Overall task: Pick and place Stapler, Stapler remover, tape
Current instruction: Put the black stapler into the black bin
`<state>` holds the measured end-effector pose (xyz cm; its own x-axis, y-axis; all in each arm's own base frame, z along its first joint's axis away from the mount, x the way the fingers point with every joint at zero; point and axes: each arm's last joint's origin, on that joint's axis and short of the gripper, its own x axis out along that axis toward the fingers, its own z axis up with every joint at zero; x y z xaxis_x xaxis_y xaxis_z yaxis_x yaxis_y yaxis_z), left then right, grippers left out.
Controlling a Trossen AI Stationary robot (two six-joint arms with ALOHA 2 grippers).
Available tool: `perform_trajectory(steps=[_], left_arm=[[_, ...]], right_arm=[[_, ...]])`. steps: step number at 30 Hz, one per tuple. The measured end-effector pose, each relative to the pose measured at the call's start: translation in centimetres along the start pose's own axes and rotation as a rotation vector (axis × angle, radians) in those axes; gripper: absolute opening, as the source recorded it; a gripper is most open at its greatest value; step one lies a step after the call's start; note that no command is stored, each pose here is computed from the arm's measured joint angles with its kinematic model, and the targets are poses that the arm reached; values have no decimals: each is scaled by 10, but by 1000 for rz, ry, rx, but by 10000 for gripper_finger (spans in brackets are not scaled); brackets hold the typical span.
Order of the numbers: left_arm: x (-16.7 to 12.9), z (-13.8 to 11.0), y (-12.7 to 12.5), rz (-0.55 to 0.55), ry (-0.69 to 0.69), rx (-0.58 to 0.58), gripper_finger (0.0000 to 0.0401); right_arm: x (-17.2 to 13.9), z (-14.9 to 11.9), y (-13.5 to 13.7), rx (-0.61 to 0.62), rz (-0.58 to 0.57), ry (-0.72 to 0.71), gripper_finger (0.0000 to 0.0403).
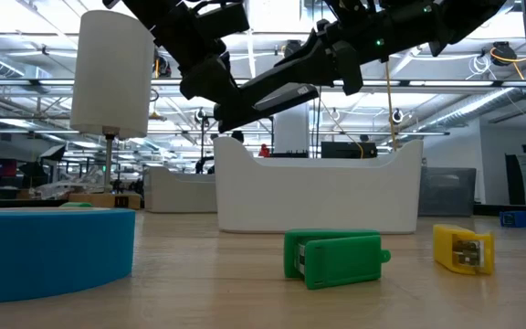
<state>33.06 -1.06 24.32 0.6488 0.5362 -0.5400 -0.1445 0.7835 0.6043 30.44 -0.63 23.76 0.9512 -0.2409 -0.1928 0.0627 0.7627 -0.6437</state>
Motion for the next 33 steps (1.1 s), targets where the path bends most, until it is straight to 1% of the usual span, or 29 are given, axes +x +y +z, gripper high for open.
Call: perform_trajectory(steps=[5, 6, 12, 15, 18, 21, 26, 28, 30, 33], left_arm=[[0, 0, 0, 0, 0, -2, 137], [0, 0, 0, 1, -1, -7, 145], [0, 1, 2, 40, 2, -100, 233], [0, 0, 2, 53, 8, -103, 261], [0, 0, 2, 54, 10, -99, 278], [0, 0, 3, 90, 20, -115, 284], [-3, -3, 5, 217, 64, -104, 277], [-4, -4, 6, 280, 88, -111, 271], [-4, -7, 6, 317, 114, -122, 266], [-5, -13, 5, 320, 148, -147, 260]], right_arm=[[0, 0, 0, 0, -2, 5, 135], [0, 0, 0, 0, -4, 7, 135], [0, -2, -1, 1, -31, 39, 133], [0, -2, -1, -2, -53, 54, 133], [0, -3, -1, -4, -55, 66, 133], [0, -3, -2, -7, -83, 87, 133], [-1, -7, -3, -22, -153, 175, 132], [-2, -9, -5, -26, -218, 230, 132], [-3, -11, -6, -32, -293, 300, 132], [-5, -15, -10, -38, -421, 407, 132]])
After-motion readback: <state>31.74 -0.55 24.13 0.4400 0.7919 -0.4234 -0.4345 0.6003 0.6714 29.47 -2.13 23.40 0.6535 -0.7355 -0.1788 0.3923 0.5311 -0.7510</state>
